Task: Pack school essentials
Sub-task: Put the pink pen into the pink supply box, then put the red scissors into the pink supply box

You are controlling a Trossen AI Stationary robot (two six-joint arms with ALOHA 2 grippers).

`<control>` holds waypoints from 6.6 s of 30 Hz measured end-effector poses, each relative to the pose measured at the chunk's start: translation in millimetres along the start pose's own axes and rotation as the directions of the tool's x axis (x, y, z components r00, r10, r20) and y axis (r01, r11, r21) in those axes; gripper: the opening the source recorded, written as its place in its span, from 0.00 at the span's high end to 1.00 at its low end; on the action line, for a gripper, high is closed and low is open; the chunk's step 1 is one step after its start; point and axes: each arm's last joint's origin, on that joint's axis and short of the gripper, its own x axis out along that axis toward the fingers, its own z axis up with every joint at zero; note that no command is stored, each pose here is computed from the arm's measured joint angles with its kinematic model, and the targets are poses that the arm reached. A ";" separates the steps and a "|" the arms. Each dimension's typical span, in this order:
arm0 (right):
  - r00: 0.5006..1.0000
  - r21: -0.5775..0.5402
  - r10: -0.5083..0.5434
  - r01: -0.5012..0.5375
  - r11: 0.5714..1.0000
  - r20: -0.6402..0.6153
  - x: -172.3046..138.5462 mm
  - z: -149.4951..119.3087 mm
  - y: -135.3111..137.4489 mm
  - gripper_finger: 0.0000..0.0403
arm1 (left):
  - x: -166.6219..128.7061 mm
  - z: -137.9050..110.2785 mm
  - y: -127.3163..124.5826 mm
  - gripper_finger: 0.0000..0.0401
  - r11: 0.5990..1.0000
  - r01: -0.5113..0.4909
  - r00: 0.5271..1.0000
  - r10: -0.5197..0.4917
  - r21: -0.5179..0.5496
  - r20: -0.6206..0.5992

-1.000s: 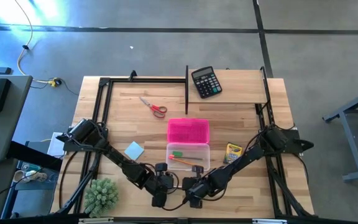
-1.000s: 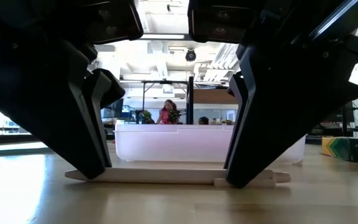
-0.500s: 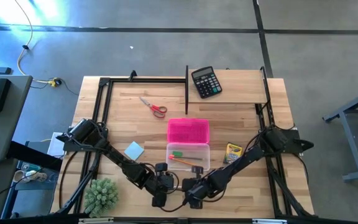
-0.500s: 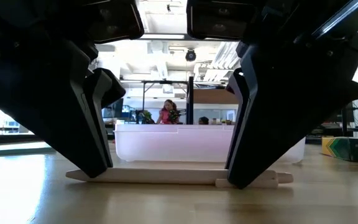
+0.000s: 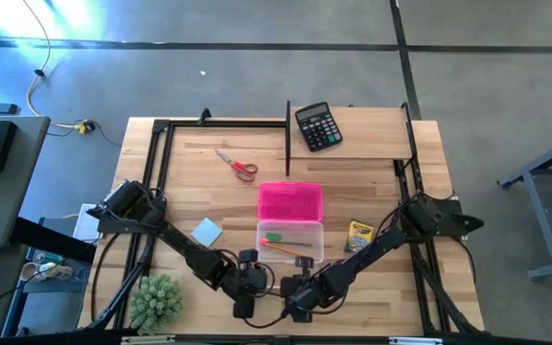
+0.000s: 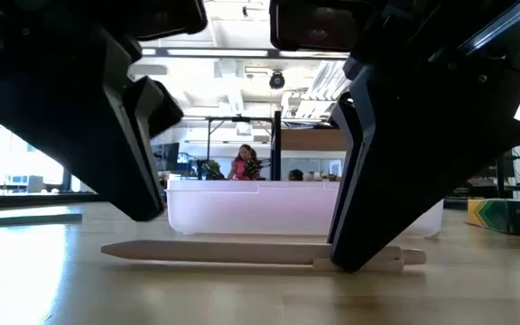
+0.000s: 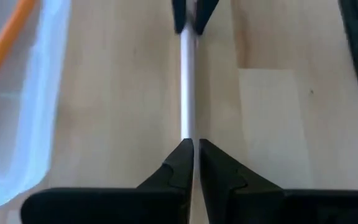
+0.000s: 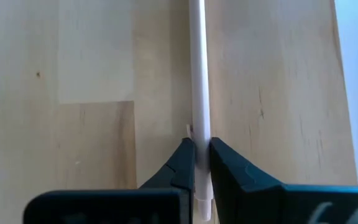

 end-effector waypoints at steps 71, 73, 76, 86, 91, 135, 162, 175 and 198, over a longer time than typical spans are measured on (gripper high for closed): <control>0.951 -0.045 -0.202 0.197 0.979 -0.235 -69.7 35.0 -130.2 0.59 | -91.5 25.2 61.6 0.82 0.968 -0.244 0.969 0.243 -0.054 -0.036; 0.944 -0.064 -0.237 0.229 0.971 -0.228 -78.7 34.2 -132.6 0.58 | -91.4 25.2 62.7 0.78 0.967 -0.247 0.969 0.245 -0.056 -0.040; 0.935 -0.083 -0.288 0.276 0.957 -0.207 -93.7 33.6 -136.6 0.58 | -91.2 24.6 65.9 0.72 0.963 -0.260 0.965 0.257 -0.070 -0.057; 0.893 -0.094 -0.440 0.432 0.897 -0.092 -158.0 28.2 -152.9 0.58 | -92.2 18.0 89.7 0.56 0.913 -0.388 0.913 0.363 -0.123 -0.185; 0.877 -0.070 -0.479 0.476 0.877 -0.038 -189.3 22.3 -160.9 0.58 | -95.3 13.9 110.3 0.52 0.857 -0.508 0.841 0.474 -0.080 -0.261; 0.850 0.087 -0.526 0.526 0.846 -0.022 -272.9 -5.8 -226.2 0.58 | -93.3 20.6 334.9 0.58 0.965 -0.116 0.938 0.184 0.237 -0.293; 0.854 0.120 -0.521 0.517 0.848 -0.001 -281.7 -10.3 -227.4 0.58 | -49.4 3.6 354.7 0.64 0.962 -0.087 0.903 0.186 0.259 -0.386; 0.854 0.121 -0.521 0.517 0.848 0.000 -281.7 -10.3 -227.4 0.58 | -32.5 -4.7 359.0 0.64 0.964 -0.060 0.885 0.171 0.258 -0.433; 0.854 0.128 -0.521 0.517 0.847 0.000 -281.6 -10.2 -227.3 0.58 | -27.2 -9.8 360.0 0.87 0.975 -0.038 0.881 0.137 0.221 -0.452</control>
